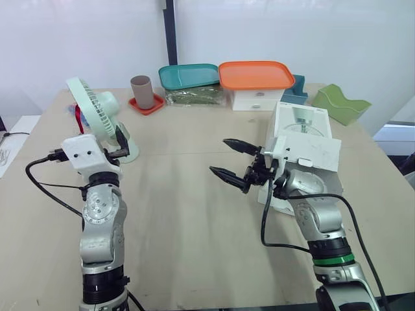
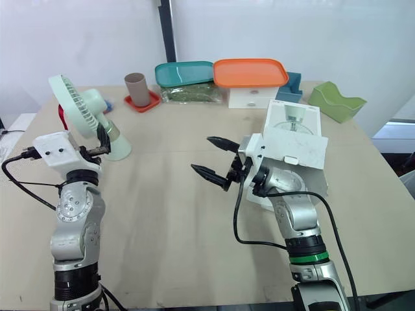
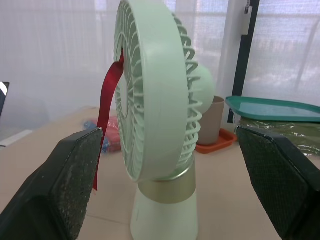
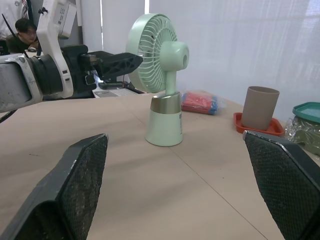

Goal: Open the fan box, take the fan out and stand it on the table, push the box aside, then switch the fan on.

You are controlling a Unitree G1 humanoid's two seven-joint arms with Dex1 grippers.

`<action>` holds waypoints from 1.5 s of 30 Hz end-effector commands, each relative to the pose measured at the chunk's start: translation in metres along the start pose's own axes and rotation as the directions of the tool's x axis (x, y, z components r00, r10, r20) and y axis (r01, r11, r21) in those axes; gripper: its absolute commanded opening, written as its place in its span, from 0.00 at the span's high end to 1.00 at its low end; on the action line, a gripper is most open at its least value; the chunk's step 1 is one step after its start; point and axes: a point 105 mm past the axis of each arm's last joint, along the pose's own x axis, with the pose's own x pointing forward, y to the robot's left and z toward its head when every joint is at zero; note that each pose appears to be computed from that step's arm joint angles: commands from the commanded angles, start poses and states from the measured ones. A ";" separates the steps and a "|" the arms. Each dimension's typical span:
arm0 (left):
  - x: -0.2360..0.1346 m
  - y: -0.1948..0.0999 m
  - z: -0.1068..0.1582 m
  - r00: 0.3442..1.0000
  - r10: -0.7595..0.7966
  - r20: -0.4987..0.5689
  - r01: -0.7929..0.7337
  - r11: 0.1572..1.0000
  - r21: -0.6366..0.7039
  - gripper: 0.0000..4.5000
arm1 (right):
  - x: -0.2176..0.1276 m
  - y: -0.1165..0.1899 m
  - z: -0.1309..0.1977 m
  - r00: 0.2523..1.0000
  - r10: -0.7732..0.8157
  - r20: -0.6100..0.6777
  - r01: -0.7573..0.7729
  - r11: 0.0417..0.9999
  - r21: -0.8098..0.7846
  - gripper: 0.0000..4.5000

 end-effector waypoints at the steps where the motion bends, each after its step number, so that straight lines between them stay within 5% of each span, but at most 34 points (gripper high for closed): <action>1: 0.007 -0.003 0.014 0.999 0.006 0.052 -0.007 1.000 0.010 0.00 | 0.002 0.002 0.010 1.000 0.007 0.030 -0.005 0.999 -0.037 0.01; 41: 0.044 -0.004 0.010 0.994 0.095 0.051 -0.093 0.995 -0.037 0.00 | 0.002 0.009 0.007 1.000 -0.012 0.020 0.013 0.999 -0.041 0.01; 45: 0.044 -0.003 0.011 0.994 0.098 0.055 -0.095 0.995 -0.041 0.30 | 0.002 0.008 0.007 1.000 -0.014 0.022 0.015 0.999 -0.041 0.00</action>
